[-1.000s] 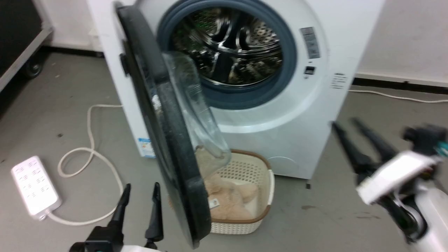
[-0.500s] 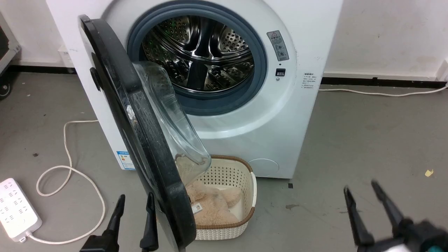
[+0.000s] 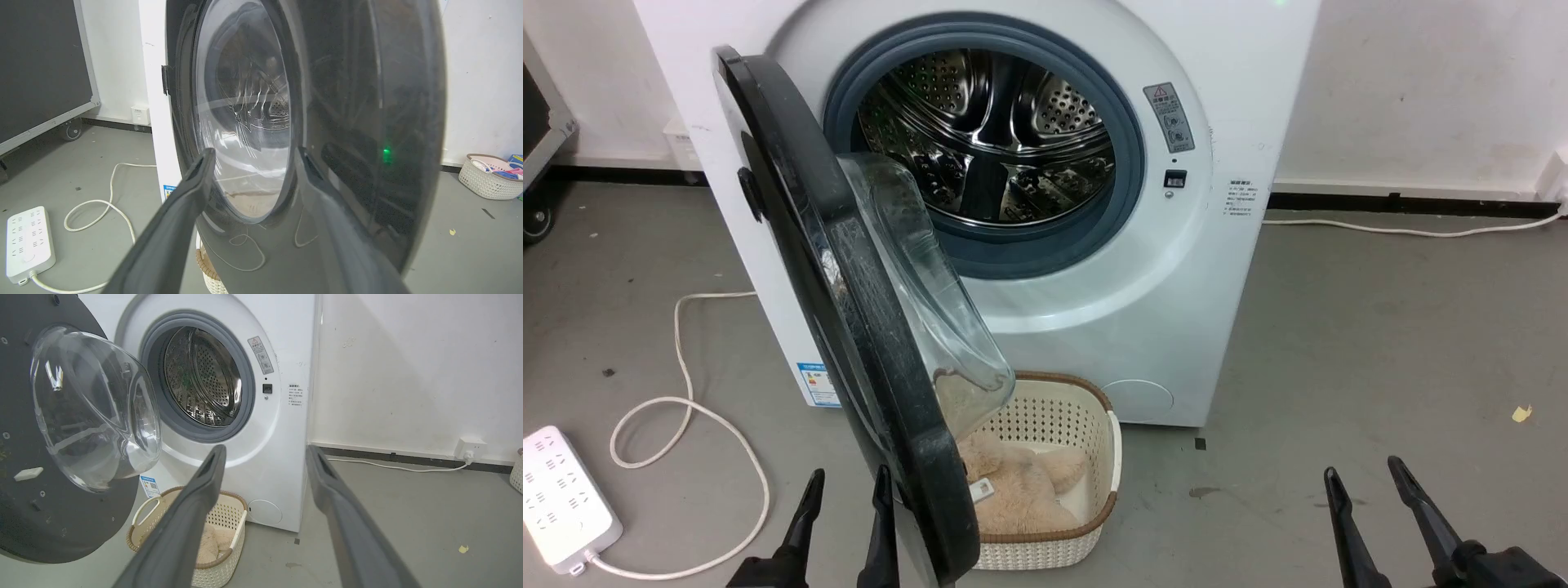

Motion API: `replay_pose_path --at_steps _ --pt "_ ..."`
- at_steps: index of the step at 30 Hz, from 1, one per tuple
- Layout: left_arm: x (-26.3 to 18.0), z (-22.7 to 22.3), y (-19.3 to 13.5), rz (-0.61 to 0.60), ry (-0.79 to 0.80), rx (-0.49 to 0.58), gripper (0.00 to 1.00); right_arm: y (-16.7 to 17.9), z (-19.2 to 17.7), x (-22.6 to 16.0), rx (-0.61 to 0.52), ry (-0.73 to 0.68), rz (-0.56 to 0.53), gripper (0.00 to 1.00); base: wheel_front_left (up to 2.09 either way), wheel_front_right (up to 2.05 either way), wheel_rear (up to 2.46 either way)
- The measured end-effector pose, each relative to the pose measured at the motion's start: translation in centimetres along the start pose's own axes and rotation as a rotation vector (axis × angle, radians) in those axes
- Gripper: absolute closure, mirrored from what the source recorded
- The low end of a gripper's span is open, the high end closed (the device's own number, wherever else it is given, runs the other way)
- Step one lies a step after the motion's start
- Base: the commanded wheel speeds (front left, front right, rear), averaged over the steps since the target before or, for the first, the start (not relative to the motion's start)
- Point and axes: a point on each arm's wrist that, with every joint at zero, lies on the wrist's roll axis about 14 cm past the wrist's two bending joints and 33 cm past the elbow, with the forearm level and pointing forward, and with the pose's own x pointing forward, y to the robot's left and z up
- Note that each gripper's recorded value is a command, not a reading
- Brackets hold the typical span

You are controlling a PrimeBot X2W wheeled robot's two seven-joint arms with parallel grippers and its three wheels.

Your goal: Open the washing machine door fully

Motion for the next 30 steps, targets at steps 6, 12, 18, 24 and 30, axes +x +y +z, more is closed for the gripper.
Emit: replay_pose_path --at_steps 6,12,18,24,30 --pt "-0.2 0.1 0.0 0.003 -0.004 0.0 0.0 0.4 0.6 0.2 0.008 -0.021 0.011 0.0 0.0 0.0 0.0" --pt "-0.2 0.2 -0.1 0.003 -0.007 0.0 1.0 0.7 0.6 0.2 0.01 -0.024 0.022 0.0 0.0 0.0 0.0" --pt "0.2 2.9 1.1 0.048 -0.091 -0.015 1.0 1.0 0.5 0.3 0.013 -0.02 0.03 0.0 0.0 0.0 0.0" --pt "1.4 10.4 2.1 0.093 -0.329 -0.046 1.0 1.2 0.4 0.5 0.016 -0.017 0.034 0.0 0.0 0.0 0.0" --pt "1.8 15.3 -0.5 0.014 -0.481 -0.07 1.0 1.2 0.5 0.6 0.024 -0.021 0.034 0.0 0.0 0.0 0.0"
